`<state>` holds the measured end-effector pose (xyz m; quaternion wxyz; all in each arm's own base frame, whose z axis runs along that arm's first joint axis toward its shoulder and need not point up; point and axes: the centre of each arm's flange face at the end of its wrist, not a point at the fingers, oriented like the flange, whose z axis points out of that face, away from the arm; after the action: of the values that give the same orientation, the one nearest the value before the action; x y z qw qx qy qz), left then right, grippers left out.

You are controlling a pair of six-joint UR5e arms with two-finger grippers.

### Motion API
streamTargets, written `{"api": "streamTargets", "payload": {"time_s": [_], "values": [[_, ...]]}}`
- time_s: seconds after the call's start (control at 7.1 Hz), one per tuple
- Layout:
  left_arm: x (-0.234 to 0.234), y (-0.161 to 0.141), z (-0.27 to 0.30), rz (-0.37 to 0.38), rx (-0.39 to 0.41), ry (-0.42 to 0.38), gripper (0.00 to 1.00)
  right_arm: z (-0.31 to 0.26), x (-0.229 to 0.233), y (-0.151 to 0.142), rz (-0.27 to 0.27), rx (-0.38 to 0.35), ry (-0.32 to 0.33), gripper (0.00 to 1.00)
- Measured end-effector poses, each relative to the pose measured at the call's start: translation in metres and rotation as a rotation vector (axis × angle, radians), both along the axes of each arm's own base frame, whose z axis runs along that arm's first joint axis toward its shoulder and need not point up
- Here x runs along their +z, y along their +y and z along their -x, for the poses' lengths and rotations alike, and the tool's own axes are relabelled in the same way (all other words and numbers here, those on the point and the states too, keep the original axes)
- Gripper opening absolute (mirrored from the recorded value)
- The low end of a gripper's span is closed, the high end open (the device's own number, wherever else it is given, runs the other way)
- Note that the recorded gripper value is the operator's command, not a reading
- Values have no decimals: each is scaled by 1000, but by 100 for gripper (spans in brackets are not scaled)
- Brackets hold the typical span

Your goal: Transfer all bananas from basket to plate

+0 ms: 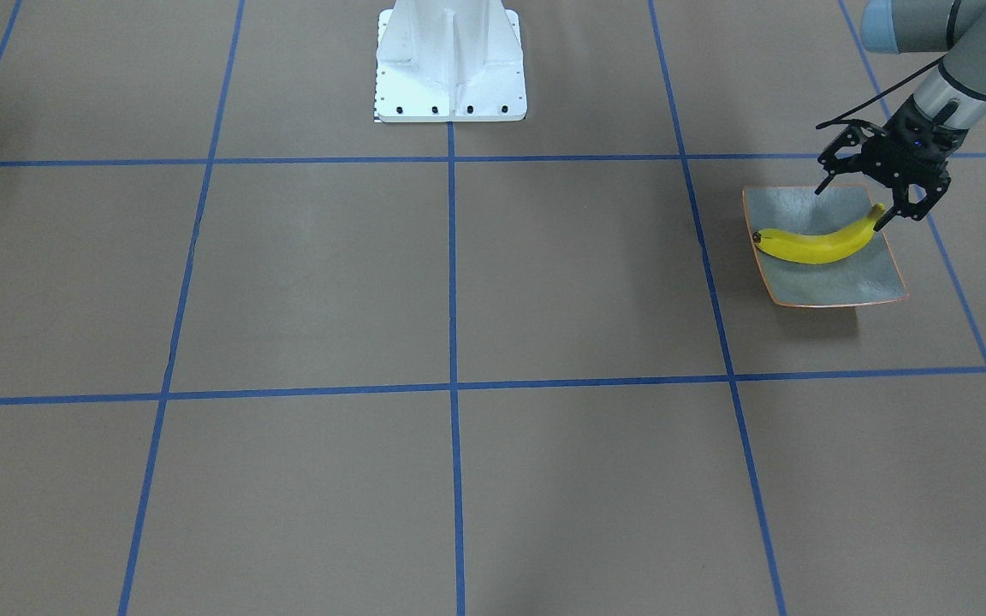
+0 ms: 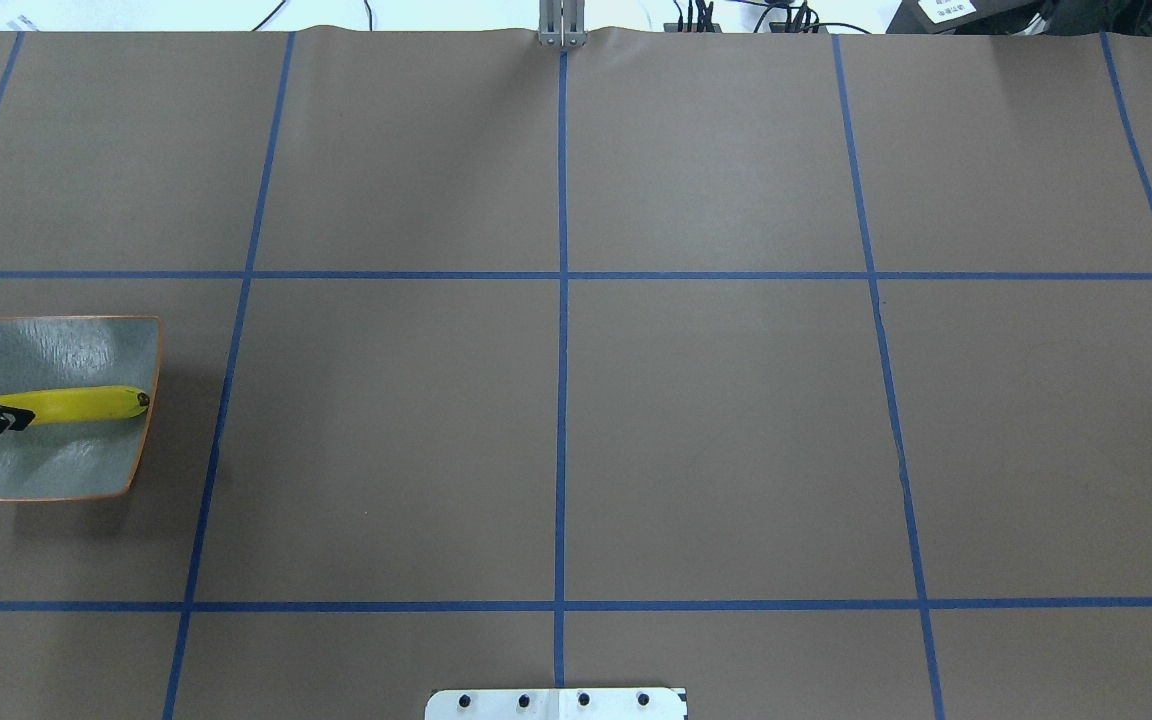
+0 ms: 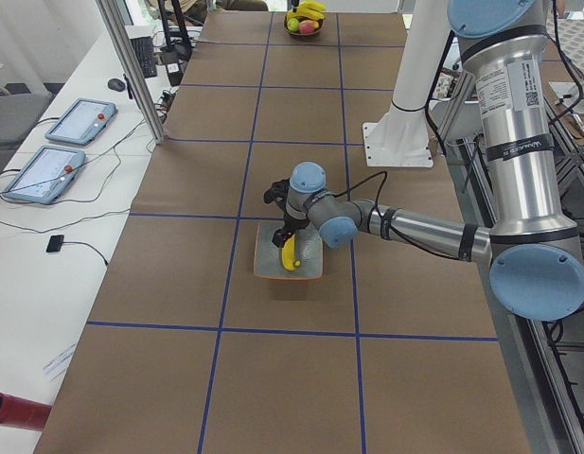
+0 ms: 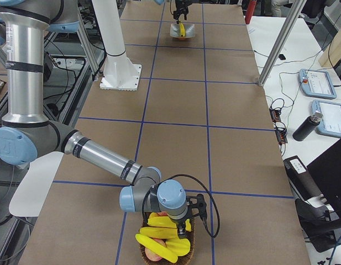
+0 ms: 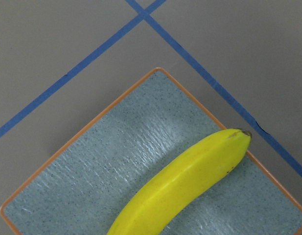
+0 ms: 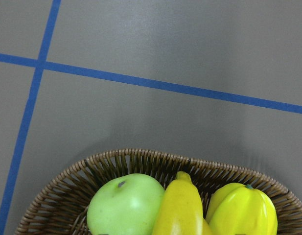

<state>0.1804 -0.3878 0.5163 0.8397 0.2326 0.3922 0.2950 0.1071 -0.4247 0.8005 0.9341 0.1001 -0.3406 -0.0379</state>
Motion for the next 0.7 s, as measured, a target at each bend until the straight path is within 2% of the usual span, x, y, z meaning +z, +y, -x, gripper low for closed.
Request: {"api": "streamTargets", "payload": {"time_s": [0.14,0.28,0.42,0.7], "values": [[-2,0,1,-3,-2,2,100,1,3,3,3,-2,0,84],[-2,0,1,-4,-3,3,100,1,7,9,7,-8,1,82],[-3,0,2,-5,-4,3,100,2,13,17,10,-11,1,69],[-5,0,2,-9,-5,6,100,4,20,30,14,-13,1,8]]}}
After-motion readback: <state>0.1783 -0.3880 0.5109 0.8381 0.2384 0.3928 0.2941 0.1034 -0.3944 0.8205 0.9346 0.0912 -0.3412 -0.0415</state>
